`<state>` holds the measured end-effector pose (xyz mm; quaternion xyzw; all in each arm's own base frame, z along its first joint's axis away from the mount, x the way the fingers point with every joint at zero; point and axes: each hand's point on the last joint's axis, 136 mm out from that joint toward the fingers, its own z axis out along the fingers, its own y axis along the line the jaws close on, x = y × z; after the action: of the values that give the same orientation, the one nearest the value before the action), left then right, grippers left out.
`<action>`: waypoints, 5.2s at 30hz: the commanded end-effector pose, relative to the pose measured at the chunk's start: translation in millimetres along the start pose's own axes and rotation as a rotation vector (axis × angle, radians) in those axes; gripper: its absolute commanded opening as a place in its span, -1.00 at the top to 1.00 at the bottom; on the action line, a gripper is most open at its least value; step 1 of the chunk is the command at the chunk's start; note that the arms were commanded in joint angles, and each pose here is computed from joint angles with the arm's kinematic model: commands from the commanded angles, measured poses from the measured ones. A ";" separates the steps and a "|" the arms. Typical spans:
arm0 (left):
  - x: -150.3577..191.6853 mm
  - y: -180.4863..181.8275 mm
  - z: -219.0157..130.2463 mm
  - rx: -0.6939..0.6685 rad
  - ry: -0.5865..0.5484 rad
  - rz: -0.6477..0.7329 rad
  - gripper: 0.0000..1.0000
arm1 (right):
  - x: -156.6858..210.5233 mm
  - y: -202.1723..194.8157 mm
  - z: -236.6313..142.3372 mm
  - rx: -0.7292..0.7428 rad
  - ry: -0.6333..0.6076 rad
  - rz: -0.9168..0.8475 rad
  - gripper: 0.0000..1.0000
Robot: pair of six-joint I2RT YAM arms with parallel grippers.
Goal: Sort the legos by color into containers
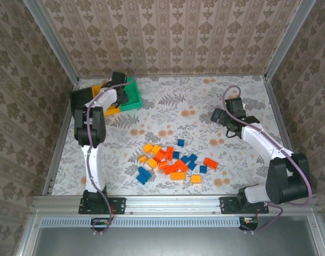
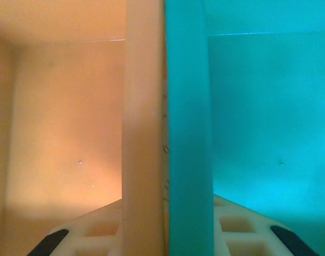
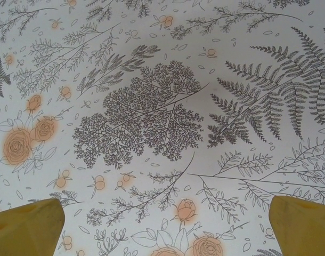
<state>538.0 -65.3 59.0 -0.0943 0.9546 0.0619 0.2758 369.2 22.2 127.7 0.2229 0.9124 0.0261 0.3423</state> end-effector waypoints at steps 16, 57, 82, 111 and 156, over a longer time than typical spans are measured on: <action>105.8 -165.0 -116.2 0.163 0.022 0.087 1.00 | 15.3 -12.6 11.7 0.075 0.046 0.042 -1.00; 151.0 -267.2 -179.6 0.326 -0.032 0.122 -0.33 | 23.7 -20.3 -12.9 0.054 0.045 0.073 -1.00; 189.2 -152.6 -275.2 0.641 -0.159 0.174 -1.00 | 192.0 -33.8 -61.5 0.168 0.474 0.020 -1.00; 197.0 -119.0 -254.7 0.602 -0.155 0.135 -1.00 | 223.8 -8.9 -29.5 0.164 0.573 0.032 -0.68; 244.1 -27.3 -231.8 0.442 -0.006 0.020 -0.87 | 20.5 173.9 10.8 -0.143 0.203 -0.236 -0.70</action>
<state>229.1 -170.0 127.9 -0.0239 0.9375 -0.1489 0.3137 444.1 180.9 109.6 0.0993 0.9641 0.0458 0.2419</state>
